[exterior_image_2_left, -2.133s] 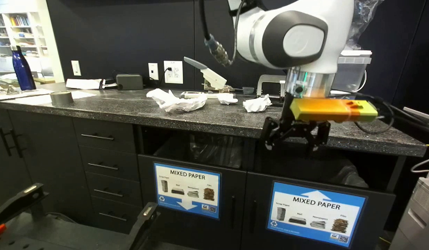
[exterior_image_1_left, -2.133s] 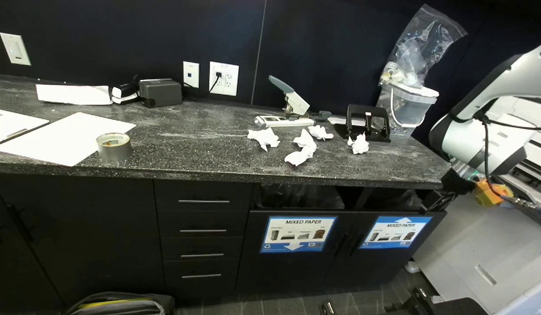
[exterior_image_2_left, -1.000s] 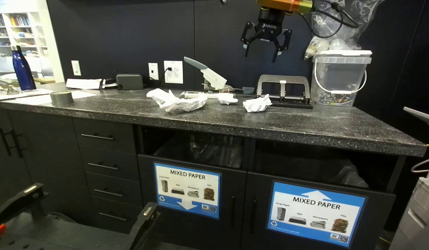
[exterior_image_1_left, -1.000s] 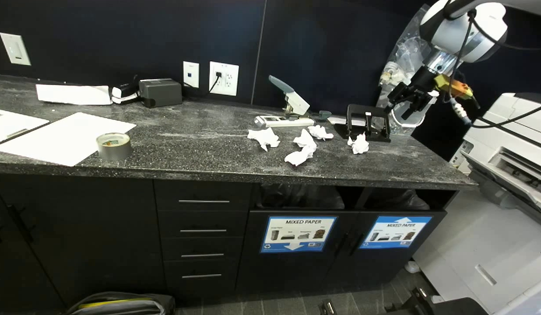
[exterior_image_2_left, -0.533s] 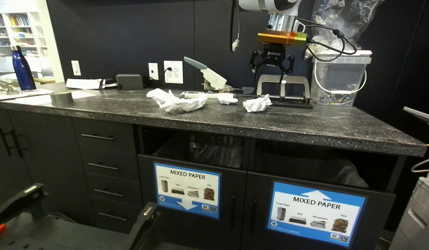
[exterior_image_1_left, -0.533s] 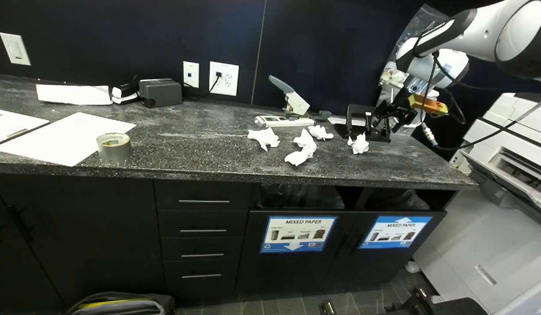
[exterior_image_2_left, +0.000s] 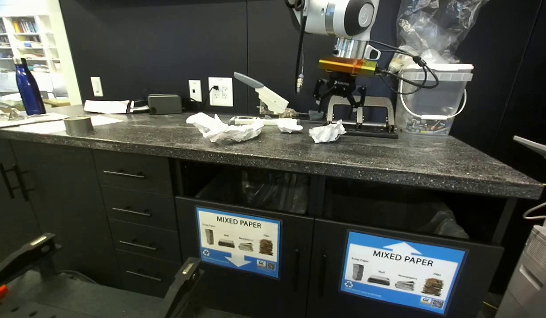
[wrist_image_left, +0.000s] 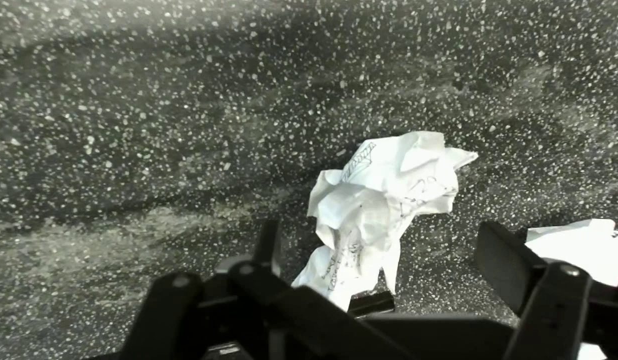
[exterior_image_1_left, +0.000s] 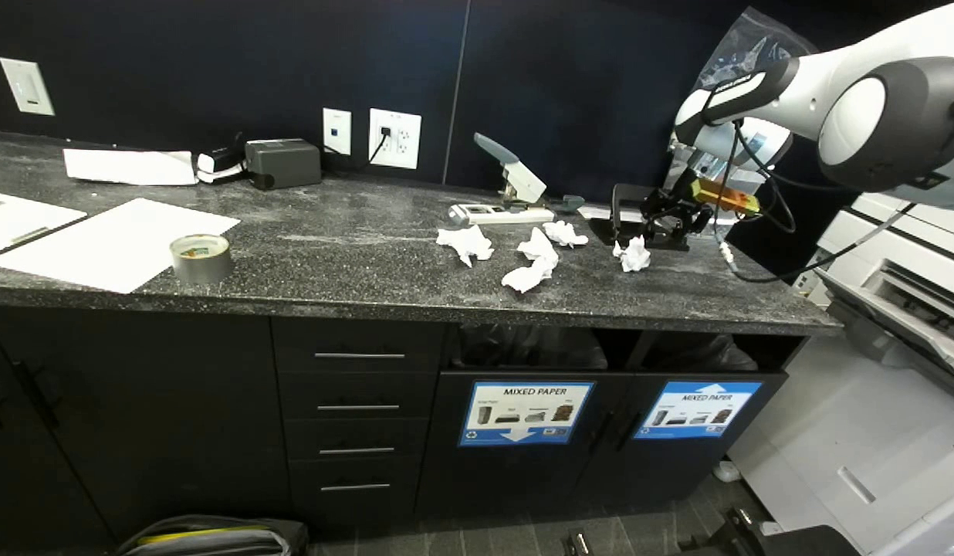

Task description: Pick up the pieces of papers from the countertop and put them in the right bin.

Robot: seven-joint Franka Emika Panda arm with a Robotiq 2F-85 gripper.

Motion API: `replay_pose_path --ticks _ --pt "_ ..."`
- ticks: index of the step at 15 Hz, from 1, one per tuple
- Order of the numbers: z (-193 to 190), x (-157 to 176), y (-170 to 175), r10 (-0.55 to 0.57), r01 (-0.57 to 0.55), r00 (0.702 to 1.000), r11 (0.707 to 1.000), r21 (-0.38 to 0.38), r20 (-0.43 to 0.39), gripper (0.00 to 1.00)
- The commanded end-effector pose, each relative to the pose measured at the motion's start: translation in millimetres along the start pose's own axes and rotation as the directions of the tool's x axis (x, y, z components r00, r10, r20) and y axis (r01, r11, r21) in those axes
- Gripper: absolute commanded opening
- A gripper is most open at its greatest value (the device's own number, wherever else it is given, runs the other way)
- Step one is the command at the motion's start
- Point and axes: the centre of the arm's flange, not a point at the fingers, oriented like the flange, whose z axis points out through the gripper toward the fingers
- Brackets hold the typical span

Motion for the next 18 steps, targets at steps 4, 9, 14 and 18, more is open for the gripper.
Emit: replay_pose_path --ticks 4,9,14,18 --pt "18.3 30.2 -10.2 0.039 -0.039 0.999 0.999 0.000 0.014 1.00" --pt "37.3 41.1 -6.1 0.085 -0.086 0.996 0.996 -0.027 -0.023 1.00" --pt "54.3 47.8 -2.9 0.108 -0.110 0.993 0.993 -0.051 -0.041 1.00" --pt "65.6 46.9 2.6 0.113 -0.114 0.993 0.990 -0.082 -0.026 1.00"
